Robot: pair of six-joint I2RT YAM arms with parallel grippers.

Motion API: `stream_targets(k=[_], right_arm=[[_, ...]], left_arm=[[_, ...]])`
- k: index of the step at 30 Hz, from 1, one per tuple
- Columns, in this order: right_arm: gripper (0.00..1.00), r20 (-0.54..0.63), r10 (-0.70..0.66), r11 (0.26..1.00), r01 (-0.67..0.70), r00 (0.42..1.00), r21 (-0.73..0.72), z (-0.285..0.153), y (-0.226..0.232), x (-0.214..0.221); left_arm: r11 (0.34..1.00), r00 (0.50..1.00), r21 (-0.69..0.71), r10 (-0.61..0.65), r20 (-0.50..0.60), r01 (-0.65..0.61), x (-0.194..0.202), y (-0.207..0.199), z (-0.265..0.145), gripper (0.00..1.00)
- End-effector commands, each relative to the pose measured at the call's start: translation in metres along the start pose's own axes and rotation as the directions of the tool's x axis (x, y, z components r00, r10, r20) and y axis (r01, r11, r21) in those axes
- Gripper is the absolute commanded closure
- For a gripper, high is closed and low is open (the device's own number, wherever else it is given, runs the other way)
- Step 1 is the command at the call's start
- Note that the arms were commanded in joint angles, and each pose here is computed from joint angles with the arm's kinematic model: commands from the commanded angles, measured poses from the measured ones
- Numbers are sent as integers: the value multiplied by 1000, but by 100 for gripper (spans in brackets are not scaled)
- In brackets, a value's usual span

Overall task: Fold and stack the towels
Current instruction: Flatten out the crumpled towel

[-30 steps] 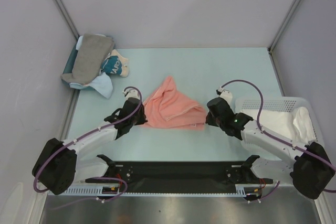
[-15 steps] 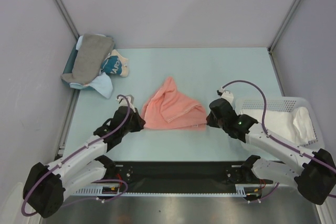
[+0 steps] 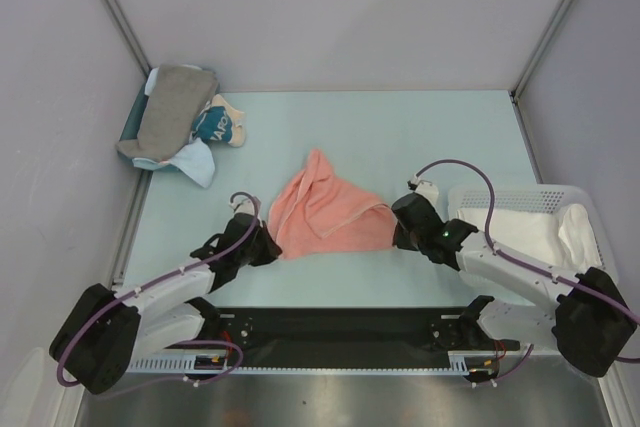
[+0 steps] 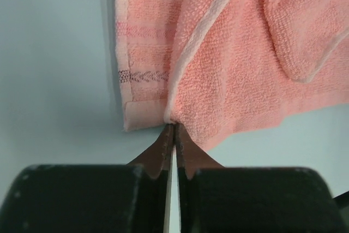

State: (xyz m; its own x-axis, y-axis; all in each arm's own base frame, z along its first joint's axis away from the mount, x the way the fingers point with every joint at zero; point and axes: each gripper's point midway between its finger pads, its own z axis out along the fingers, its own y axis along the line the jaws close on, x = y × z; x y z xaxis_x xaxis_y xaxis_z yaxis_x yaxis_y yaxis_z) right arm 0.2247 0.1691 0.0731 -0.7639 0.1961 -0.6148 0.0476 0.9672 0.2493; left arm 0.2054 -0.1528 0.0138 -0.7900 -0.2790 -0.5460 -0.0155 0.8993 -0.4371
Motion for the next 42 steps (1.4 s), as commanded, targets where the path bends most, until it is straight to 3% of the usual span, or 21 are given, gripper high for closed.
stream_targets(k=[1,6,10,32,37,42], right_arm=[[100,30,15,1000,-14,999,-23,1,7,-8],[100,33,14,1000,-13,999,-23,0,7,-9],[100,40,17,1000,-16,999,-25,-2,8,-12],[100,52,23,1000,-22,998,-22,-3,6,-16],[100,60,30,999,-28,998,-34,-5,7,-19],[100,73,28,999,-24,997,-48,-8,13,-29]], left_arm=[[1000,1000,-5,3,-17,-3,3,2,3,91],[1000,1000,-28,5,7,-5,-3,5,-4,71],[997,1000,-82,12,29,-10,-9,14,-14,62],[986,998,-163,30,-53,-39,13,10,1,58],[985,998,-168,28,-62,-38,18,13,4,64],[992,998,-113,42,-50,-48,7,-4,5,95]])
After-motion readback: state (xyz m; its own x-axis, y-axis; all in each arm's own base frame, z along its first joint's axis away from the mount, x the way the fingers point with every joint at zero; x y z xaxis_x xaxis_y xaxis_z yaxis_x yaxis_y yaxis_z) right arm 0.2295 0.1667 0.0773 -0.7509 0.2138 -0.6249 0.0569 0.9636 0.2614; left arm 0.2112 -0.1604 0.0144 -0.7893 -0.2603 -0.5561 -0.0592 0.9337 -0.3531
